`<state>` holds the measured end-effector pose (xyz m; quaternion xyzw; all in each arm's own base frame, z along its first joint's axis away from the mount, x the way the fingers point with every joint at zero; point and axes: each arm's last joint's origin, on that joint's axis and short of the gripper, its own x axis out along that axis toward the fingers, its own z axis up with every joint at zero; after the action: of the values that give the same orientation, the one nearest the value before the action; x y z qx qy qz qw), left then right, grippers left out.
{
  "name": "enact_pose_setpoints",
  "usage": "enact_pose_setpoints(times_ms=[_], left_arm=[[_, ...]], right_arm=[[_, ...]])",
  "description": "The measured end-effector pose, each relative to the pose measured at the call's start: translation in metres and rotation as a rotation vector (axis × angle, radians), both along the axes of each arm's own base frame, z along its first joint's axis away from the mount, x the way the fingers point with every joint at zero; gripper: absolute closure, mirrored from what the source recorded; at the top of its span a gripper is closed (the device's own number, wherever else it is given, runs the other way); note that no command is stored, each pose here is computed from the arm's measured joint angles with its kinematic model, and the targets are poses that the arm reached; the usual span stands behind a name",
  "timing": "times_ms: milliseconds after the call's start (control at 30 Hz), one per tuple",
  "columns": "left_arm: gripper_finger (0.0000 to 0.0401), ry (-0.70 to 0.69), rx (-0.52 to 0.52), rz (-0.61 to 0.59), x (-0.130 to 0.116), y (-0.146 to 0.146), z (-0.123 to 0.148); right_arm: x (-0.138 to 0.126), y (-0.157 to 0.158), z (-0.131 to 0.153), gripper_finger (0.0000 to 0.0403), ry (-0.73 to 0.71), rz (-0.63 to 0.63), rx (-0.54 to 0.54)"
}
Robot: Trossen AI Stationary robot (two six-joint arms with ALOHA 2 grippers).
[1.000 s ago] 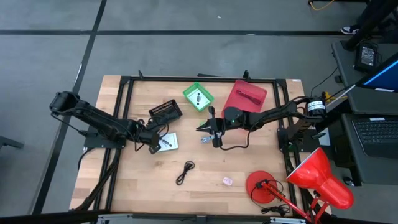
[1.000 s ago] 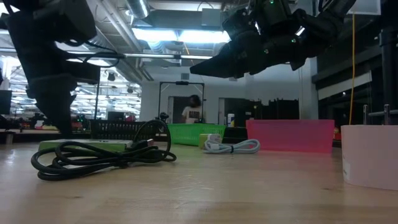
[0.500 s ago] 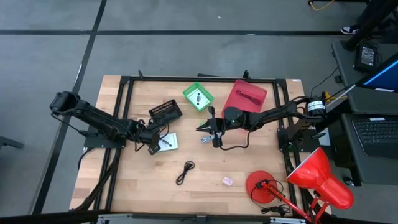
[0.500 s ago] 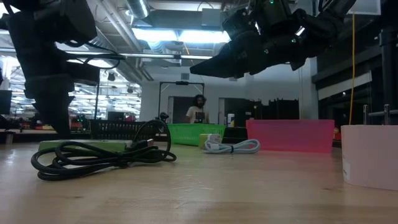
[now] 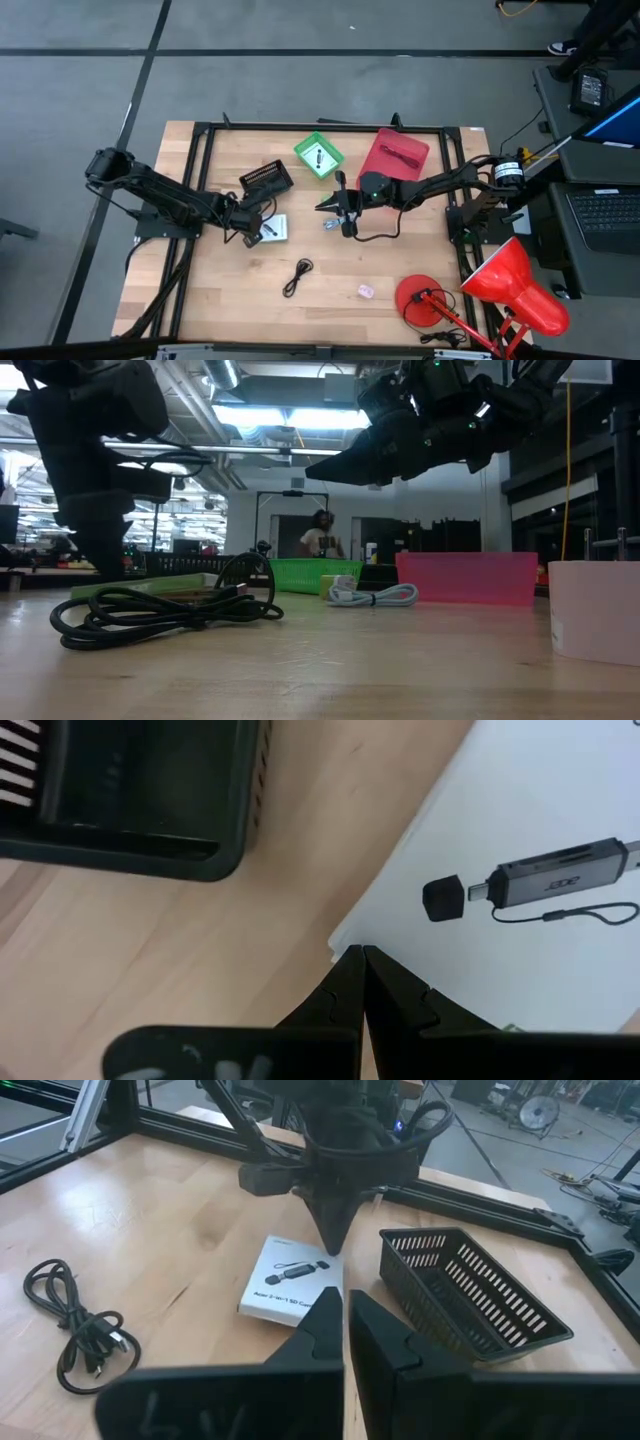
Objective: Pick and place items into bin
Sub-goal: Put the white card reader box into the green bin
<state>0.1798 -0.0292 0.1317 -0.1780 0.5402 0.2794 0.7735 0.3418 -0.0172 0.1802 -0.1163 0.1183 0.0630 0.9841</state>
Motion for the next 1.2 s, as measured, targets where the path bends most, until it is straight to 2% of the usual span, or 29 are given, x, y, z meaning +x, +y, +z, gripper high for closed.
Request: enact_pose_setpoints(times_ms=[133,267,333,433,600,800,1000,1200], left_arm=[[0.0399,0.001,-0.005,-0.003,0.0,0.0,0.0],[0.0399,-0.01,-0.013,-0.004,0.001,-0.001,0.0],[0.0399,-0.016,-0.018,-0.006,0.002,-0.001,0.0],[0.0399,-0.024,-0.023,-0.007,0.002,-0.001,0.0],[0.0399,-0.025,-0.017,-0.006,0.002,-0.001,0.0],[0.0399,-0.03,-0.012,-0.005,0.003,-0.001,0.0],[0.0399,-0.035,-0.007,-0.003,0.003,-0.001,0.0],[0.0399,-0.036,-0.004,-0.007,0.003,-0.001,0.0]], right_arm=[[0.0,0.001,0.0,0.0391,0.002,0.003,0.001],[0.0,0.006,-0.001,0.0361,0.011,0.013,0.004],[0.0,0.008,-0.001,0.0341,0.017,0.004,0.061],[0.0,0.008,-0.001,0.0315,0.035,-0.033,0.212],[-0.001,0.009,-0.004,0.029,0.092,-0.085,0.392],[-0.001,0.025,-0.007,0.0283,0.133,-0.111,0.436],[0.021,0.049,-0.001,0.0283,0.227,-0.164,0.396],[0.048,0.054,-0.003,0.0283,0.314,-0.235,0.523]])
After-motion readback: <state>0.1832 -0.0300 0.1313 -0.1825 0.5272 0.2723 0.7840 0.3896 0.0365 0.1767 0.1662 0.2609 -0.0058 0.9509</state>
